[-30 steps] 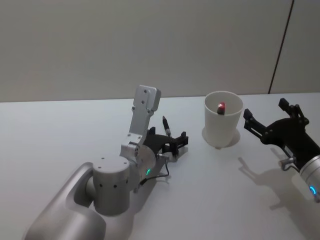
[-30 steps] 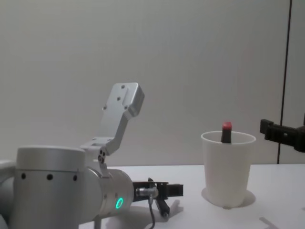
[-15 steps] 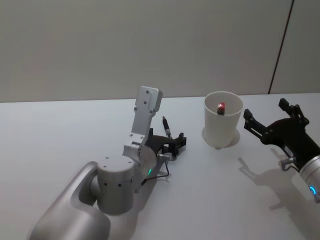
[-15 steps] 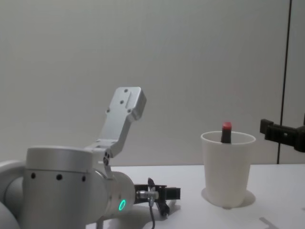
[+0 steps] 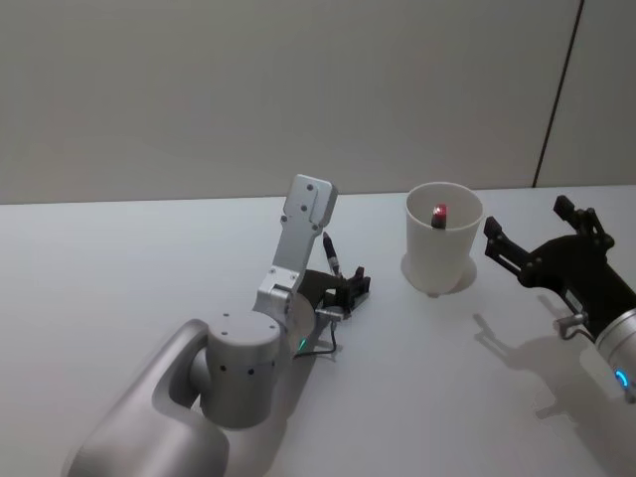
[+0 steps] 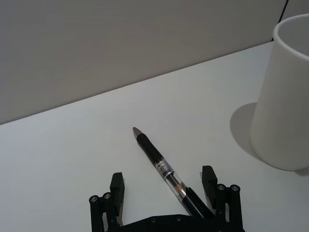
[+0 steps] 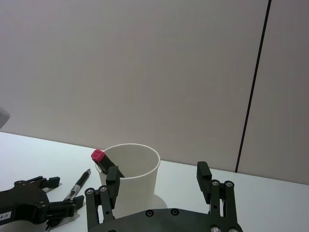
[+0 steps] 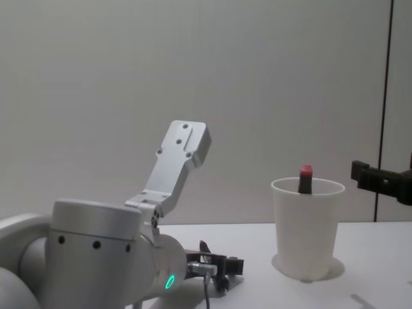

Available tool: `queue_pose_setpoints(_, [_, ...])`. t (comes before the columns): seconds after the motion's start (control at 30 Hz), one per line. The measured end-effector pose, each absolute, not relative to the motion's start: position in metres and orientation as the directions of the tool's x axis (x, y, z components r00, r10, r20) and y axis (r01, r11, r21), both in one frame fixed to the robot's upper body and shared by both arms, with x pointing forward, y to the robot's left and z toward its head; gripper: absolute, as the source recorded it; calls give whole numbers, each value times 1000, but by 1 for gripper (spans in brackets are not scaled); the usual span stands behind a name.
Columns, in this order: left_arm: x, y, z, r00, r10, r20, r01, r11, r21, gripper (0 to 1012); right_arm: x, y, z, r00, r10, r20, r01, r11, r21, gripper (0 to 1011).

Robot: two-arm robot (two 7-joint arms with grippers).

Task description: Place the pen into the pen holder.

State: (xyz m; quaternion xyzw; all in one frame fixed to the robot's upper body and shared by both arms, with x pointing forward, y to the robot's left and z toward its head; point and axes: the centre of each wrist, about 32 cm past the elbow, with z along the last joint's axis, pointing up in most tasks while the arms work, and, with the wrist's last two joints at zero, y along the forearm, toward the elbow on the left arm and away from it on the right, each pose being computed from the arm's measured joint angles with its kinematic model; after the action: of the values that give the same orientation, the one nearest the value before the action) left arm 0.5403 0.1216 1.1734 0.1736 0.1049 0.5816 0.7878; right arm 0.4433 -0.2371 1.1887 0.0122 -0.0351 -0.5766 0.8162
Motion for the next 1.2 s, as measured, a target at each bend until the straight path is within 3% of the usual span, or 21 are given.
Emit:
queue_pose_setpoints(0.33, [540, 119, 1173, 305, 950, 66, -882, 256, 396, 997, 443, -237, 1189, 333, -942, 43, 940, 335, 60, 1002])
queue_pose_setpoints(0.6, [540, 117, 1172, 308, 948, 80, -882, 253, 397, 841, 443, -237, 1189, 333, -942, 43, 940, 335, 60, 1002])
queue_pose_setpoints(1.2, [540, 116, 1172, 310, 946, 90, -882, 251, 399, 733, 443, -237, 1189, 333, -942, 43, 940, 335, 60, 1002])
